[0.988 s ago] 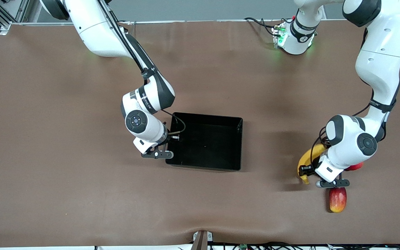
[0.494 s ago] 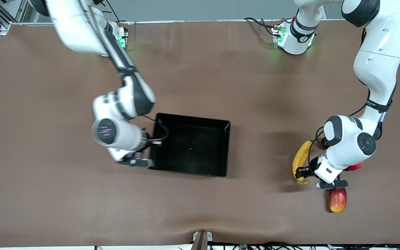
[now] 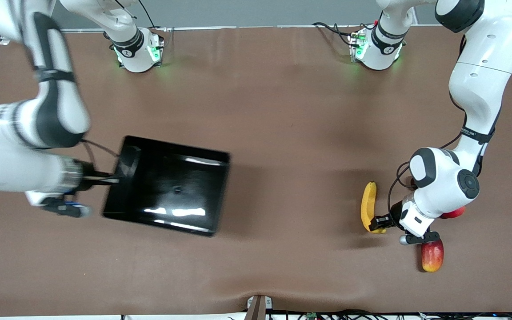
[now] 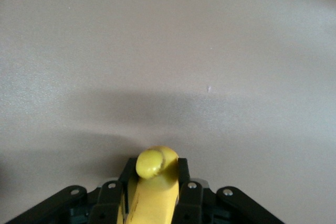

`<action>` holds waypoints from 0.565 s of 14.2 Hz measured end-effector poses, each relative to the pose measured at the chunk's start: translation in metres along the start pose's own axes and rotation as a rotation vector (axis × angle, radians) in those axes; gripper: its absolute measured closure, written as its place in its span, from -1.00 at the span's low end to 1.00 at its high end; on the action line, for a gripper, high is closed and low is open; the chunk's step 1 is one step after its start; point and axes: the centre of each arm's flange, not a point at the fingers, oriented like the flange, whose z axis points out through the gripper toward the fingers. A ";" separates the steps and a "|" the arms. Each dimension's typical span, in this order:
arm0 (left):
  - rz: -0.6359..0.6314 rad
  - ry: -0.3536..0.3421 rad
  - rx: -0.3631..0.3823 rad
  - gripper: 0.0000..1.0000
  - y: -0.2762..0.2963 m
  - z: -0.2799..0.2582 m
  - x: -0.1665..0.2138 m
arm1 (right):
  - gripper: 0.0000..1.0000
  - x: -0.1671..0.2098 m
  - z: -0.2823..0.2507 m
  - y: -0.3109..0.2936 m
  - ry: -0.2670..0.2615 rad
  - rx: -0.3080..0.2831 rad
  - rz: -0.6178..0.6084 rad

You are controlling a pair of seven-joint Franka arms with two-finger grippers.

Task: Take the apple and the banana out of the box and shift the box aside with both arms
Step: 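Set the banana down with the left gripper while the right gripper releases the tray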

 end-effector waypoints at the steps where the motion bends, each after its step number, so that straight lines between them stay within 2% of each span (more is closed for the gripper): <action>1: 0.019 0.000 0.001 0.30 -0.003 0.000 0.000 | 0.89 0.007 0.001 0.028 0.003 -0.029 0.014; 3: 0.054 -0.001 0.004 0.30 -0.013 -0.001 0.002 | 0.89 0.016 0.005 0.071 0.000 -0.057 0.006; 6: 0.085 -0.001 0.008 0.35 -0.028 -0.003 0.003 | 0.89 0.030 0.015 0.146 0.003 -0.044 -0.055; 8: 0.093 -0.001 0.009 0.11 -0.030 -0.004 0.003 | 0.89 0.042 0.035 0.205 0.023 -0.034 -0.092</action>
